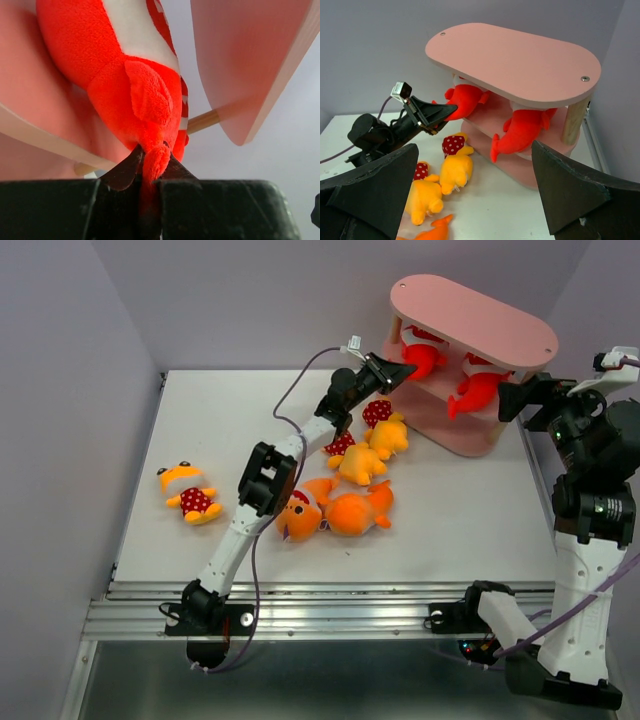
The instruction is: Place and organize the stuffed toys onto the shelf
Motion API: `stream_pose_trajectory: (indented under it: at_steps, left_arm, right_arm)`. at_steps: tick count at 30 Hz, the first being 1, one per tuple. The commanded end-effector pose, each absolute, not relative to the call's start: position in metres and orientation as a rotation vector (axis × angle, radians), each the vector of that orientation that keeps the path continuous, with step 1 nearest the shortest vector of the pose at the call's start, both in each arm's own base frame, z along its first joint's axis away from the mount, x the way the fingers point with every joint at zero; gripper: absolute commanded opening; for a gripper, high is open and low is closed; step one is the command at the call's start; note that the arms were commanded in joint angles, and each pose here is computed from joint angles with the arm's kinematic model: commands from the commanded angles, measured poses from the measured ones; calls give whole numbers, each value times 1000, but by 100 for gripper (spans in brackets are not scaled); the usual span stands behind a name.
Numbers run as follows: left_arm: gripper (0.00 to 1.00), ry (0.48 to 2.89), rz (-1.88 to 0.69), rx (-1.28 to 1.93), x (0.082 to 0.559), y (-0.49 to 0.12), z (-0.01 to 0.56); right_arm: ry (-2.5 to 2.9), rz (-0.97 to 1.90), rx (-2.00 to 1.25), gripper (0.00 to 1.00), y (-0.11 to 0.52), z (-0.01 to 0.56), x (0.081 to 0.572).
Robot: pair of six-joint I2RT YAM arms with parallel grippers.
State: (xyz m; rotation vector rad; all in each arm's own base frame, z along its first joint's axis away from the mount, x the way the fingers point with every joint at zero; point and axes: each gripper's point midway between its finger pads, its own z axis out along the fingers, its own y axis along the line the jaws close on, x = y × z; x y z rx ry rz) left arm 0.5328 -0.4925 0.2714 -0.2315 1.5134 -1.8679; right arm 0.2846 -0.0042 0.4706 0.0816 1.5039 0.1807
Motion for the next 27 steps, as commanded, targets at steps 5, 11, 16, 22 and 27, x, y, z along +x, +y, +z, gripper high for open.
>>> stream_pose_trajectory:
  at_steps: [5,11,16,22,27]
  left_arm:
    - [0,1403,-1885,-224,531,-497,327]
    - [0,1445,-1907,-225,525,-510,314]
    - [0,1478,-1925,-233,521,-519,302]
    - [0,1490,-1933,-246,521,-522,297]
    - [8,1493,-1940,-252,520,-523,297]
  right_arm:
    - [1438,189,69,100,-3,484,277]
    - [1435,196,68,100,-2,484,276]
    - [1433,200,71,100,-2,483,275]
    - [1435,208,69,100,-1,482,275]
    - [1436,205,74,100,-3,480,275]
